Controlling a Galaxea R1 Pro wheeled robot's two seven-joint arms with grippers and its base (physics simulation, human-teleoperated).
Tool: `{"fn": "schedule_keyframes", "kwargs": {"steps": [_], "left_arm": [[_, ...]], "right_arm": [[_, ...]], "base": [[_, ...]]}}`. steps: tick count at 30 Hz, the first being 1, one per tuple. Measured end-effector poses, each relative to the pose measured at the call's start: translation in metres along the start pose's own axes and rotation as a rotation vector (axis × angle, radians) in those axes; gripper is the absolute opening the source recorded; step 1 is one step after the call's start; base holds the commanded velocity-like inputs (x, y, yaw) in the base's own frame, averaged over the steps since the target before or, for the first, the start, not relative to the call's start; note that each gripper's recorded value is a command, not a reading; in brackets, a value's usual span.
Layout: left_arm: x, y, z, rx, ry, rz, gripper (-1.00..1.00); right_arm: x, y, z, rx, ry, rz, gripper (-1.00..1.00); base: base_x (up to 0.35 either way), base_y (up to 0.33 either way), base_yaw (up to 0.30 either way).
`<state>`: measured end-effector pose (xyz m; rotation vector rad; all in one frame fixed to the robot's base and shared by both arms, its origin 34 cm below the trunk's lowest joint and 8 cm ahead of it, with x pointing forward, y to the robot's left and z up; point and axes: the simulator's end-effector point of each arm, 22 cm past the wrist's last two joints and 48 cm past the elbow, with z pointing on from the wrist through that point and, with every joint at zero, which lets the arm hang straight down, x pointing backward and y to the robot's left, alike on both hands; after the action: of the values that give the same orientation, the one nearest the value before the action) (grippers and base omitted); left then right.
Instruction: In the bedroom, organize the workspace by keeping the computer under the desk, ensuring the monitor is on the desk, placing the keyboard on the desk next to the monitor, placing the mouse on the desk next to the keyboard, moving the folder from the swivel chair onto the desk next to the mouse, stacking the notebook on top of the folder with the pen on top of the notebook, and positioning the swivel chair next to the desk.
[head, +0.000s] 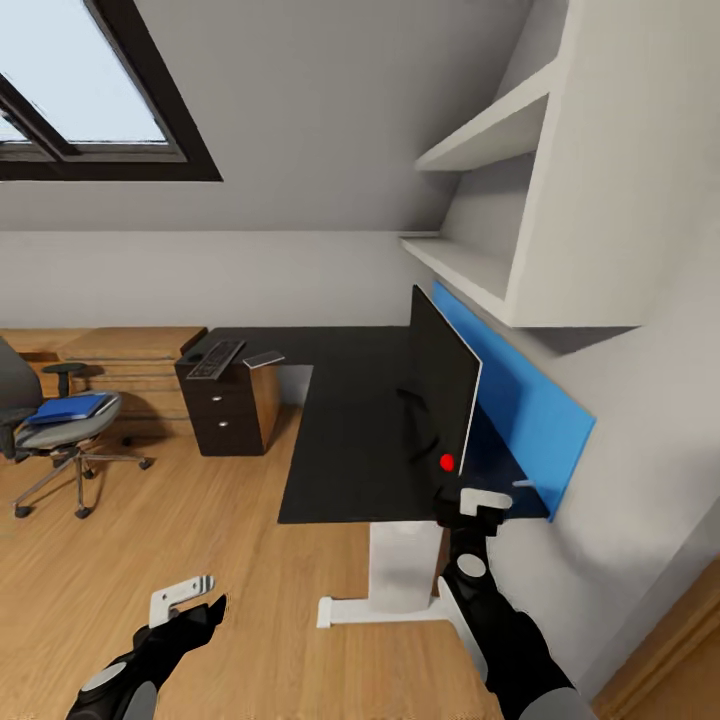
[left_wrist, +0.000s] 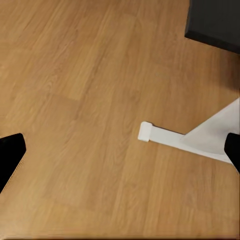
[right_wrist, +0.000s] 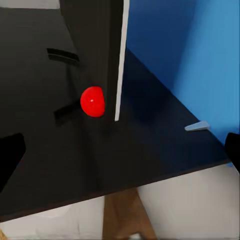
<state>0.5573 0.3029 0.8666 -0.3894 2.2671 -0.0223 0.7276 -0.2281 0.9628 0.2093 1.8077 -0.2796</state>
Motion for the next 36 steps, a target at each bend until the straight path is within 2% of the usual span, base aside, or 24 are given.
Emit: {"fn": "schedule_keyframes", "kwargs": {"steps": [4,8,12,14,17,20,21,24,26,30,33,36], "left_arm": [[0.002,-0.001,0.000,0.001,0.004,-0.001,1.00],[0.014,0.002,0.004,-0.006,0.033,0.002,1.00],[0.038,0.007,0.010,-0.017,0.086,0.002,1.00],[0.049,0.009,0.013,-0.023,0.110,0.004,1.00],[0.109,0.025,0.023,-0.060,0.224,0.008,1.00],[0.141,0.039,0.029,-0.091,0.250,0.002,1.00],[0.155,0.046,0.031,-0.106,0.250,-0.002,1.00],[0.177,0.056,0.033,-0.129,0.254,-0.004,1.00],[0.204,0.065,0.032,-0.150,0.266,0.004,1.00],[0.234,0.077,0.028,-0.173,0.272,0.018,1.00],[0.256,0.090,0.023,-0.201,0.272,0.022,1.00],[0.263,0.098,0.020,-0.220,0.237,0.024,1.00]], "right_arm": [[0.002,0.003,0.000,-0.013,0.002,-0.001,1.00],[0.025,0.004,-0.001,-0.015,0.044,-0.026,1.00],[0.061,0.014,-0.005,-0.042,0.085,-0.041,1.00],[0.066,0.020,-0.007,-0.059,0.088,-0.037,1.00],[0.076,0.030,-0.011,-0.090,0.097,-0.032,1.00],[0.096,0.030,-0.014,-0.099,0.135,-0.047,1.00],[0.120,0.029,-0.019,-0.107,0.182,-0.067,1.00],[0.169,0.026,-0.033,-0.125,0.267,-0.108,1.00],[0.227,0.020,-0.058,-0.161,0.337,-0.138,1.00],[0.286,0.011,-0.101,-0.227,0.382,-0.147,1.00],[0.302,0.009,-0.116,-0.258,0.400,-0.150,1.00],[0.308,0.010,-0.123,-0.277,0.406,-0.146,1.00]], "base": [[-0.153,0.298,0.000],[-0.086,0.320,0.000],[-0.077,0.322,0.000],[-0.075,0.323,0.000],[-0.060,0.325,0.000],[-0.023,0.327,0.000],[-0.012,0.331,0.000],[-0.007,0.334,0.000],[0.000,0.338,0.000],[0.039,0.340,0.000],[0.091,0.339,0.000],[0.165,0.319,0.041]]}}
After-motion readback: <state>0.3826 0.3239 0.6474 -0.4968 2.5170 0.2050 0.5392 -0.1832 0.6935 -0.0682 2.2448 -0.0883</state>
